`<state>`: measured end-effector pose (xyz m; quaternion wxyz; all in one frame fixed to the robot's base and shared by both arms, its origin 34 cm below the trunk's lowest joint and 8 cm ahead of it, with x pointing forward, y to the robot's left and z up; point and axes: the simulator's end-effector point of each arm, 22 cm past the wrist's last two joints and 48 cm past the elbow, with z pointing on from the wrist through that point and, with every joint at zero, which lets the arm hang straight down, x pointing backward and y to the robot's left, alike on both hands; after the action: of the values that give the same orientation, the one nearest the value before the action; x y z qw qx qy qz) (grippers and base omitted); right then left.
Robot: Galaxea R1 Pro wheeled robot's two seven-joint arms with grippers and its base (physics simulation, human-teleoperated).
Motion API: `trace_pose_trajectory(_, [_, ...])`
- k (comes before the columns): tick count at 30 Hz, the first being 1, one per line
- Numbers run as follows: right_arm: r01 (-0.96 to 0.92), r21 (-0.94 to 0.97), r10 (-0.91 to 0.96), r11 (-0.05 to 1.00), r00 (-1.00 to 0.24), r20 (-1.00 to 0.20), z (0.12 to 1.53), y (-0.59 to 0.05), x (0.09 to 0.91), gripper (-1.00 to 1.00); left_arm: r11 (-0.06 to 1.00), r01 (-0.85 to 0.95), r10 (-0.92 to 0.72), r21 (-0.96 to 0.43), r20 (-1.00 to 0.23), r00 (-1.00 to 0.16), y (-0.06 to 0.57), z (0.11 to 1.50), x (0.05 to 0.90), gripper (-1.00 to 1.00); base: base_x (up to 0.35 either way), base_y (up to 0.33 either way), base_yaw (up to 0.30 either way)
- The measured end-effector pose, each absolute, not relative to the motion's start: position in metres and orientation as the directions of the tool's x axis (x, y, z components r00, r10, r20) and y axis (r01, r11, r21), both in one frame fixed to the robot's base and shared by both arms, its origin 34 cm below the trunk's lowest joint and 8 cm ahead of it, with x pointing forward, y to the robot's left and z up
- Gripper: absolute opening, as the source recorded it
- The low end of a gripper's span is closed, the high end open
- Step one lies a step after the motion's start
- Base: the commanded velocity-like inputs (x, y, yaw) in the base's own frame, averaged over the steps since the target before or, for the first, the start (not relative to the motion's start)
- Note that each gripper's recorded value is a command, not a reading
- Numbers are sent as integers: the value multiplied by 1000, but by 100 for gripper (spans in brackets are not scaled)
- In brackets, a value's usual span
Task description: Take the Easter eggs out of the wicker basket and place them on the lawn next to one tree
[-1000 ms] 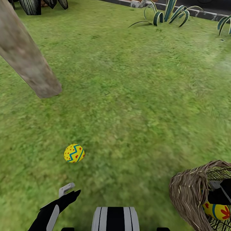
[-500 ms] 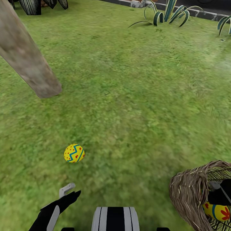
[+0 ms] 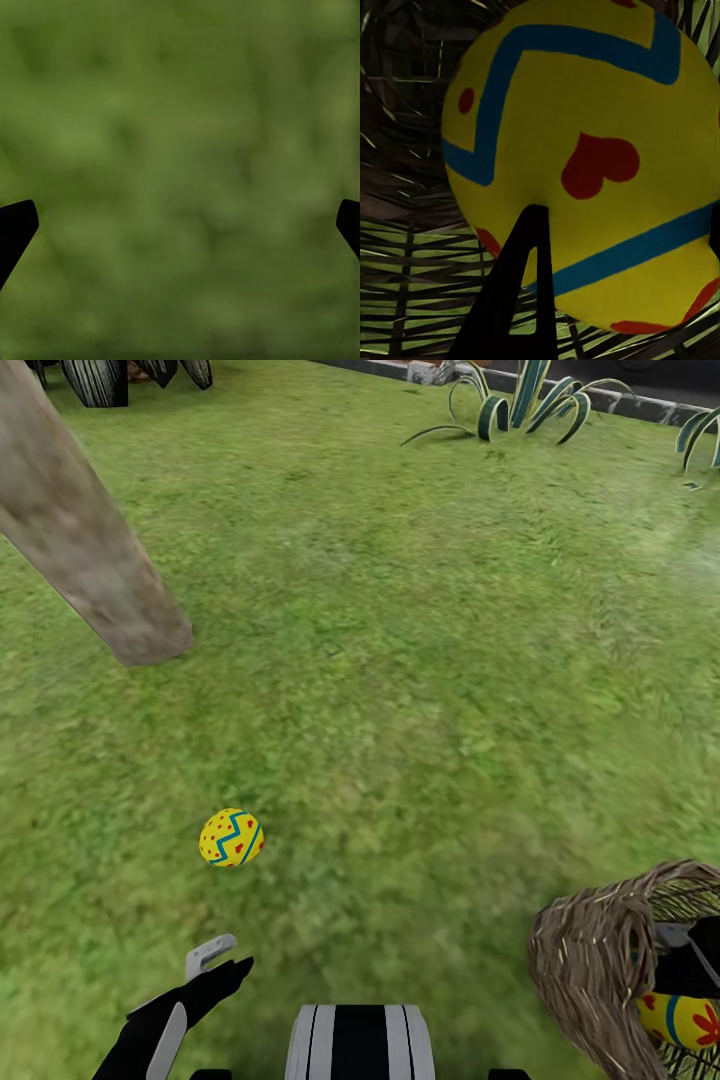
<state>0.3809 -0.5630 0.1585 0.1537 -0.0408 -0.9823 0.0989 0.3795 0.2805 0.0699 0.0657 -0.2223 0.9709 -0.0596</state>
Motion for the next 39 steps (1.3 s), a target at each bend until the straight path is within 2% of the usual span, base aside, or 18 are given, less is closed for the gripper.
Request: trace_pose_trajectory(39, [24, -207, 86, 978, -951, 296, 159, -554, 382, -100, 893, -423, -440, -153, -98, -892, 275, 73, 379, 100, 0, 0, 0])
